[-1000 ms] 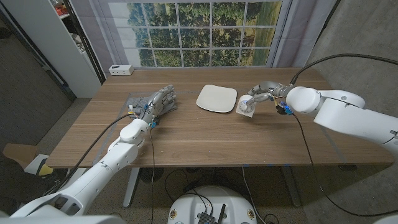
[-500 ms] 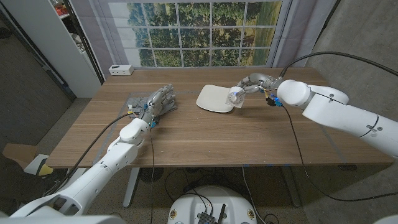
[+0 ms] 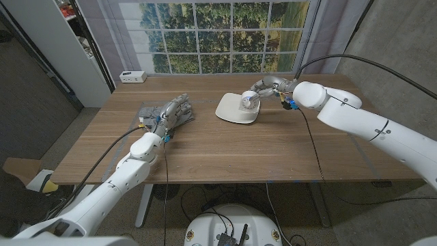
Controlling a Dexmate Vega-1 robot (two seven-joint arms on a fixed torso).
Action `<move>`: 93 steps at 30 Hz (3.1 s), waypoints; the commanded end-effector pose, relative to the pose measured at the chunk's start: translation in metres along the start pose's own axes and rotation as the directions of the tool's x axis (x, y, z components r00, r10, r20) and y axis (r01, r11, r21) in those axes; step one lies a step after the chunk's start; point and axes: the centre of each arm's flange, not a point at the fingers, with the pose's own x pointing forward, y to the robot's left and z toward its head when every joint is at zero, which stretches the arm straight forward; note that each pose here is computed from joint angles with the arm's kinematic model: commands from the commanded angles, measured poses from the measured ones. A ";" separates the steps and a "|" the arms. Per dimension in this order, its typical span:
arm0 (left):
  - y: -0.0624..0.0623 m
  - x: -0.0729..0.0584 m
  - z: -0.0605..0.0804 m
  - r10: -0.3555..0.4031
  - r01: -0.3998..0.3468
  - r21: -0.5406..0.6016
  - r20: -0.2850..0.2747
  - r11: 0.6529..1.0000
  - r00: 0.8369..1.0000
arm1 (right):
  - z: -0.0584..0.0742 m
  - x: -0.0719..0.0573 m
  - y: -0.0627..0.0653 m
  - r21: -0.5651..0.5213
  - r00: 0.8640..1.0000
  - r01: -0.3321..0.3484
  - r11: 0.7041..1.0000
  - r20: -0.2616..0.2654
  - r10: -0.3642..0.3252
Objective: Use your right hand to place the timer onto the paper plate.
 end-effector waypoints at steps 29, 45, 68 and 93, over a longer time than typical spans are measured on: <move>0.006 0.003 0.001 0.009 -0.009 0.003 -0.006 1.000 1.000 | -0.011 0.108 0.028 0.020 0.995 -0.101 0.995 0.028 0.101; 0.001 0.003 0.005 0.014 -0.014 0.011 -0.002 1.000 1.000 | -0.025 0.114 0.030 0.037 0.990 -0.138 0.990 0.004 0.138; 0.000 -0.002 0.009 0.011 -0.011 0.017 0.009 1.000 1.000 | -0.017 0.095 0.025 0.064 0.986 -0.165 0.984 0.026 0.163; 0.003 0.014 0.023 -0.003 0.002 0.026 0.051 1.000 0.999 | -0.039 0.035 -0.018 0.415 0.972 0.097 0.905 0.157 -0.176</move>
